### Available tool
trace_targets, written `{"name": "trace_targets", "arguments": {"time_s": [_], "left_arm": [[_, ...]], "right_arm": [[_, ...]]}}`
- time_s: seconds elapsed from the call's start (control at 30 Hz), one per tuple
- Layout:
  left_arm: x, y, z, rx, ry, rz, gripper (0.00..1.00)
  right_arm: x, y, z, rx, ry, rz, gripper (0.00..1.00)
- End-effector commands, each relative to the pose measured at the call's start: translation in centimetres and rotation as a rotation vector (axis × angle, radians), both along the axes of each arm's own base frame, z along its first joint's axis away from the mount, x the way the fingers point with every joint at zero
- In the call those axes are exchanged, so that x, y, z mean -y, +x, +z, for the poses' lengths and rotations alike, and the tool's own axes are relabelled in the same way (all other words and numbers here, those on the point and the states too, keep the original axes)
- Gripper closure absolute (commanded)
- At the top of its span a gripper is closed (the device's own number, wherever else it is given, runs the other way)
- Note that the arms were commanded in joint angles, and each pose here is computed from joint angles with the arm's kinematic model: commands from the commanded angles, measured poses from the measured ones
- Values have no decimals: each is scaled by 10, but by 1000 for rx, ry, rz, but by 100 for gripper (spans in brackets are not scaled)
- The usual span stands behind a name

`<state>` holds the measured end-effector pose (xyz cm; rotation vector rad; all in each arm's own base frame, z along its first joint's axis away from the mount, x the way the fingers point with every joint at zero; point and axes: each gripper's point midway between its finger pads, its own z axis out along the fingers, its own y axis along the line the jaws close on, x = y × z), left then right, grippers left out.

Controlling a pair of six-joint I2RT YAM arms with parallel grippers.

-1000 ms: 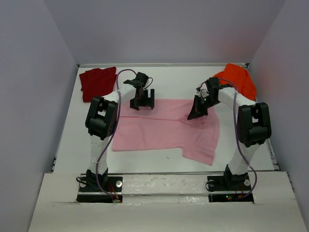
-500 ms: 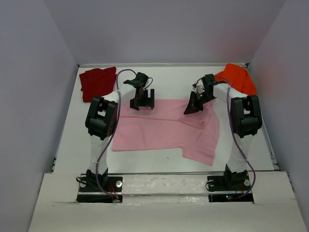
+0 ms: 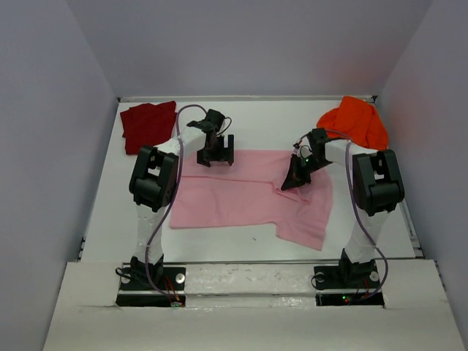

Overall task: Fold and stack the t-shirts
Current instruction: Fold the flattened tshirt in 1/3 of the way

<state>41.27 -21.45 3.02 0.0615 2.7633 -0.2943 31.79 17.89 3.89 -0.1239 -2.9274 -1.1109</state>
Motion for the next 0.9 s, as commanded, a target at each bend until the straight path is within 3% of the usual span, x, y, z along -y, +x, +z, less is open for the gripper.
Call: {"name": "trace_targets", "arguments": {"time_s": [0.0,0.3,0.57,0.87], "left_arm": [[3,-12,-2,-49,0,-8,1],[3,-13,-1,-47,-4,-6,1],[3,-12,1,-45,-6,-8,1],[0,-19,0,-49,-2,-16,1]], "right_arm": [[-9,-9,22,92,32,28,100],[-7,-40,38,94,35,11,100],[-13,6,47,154,22,28,100],[-16,32,9,132,2,46,100]]}}
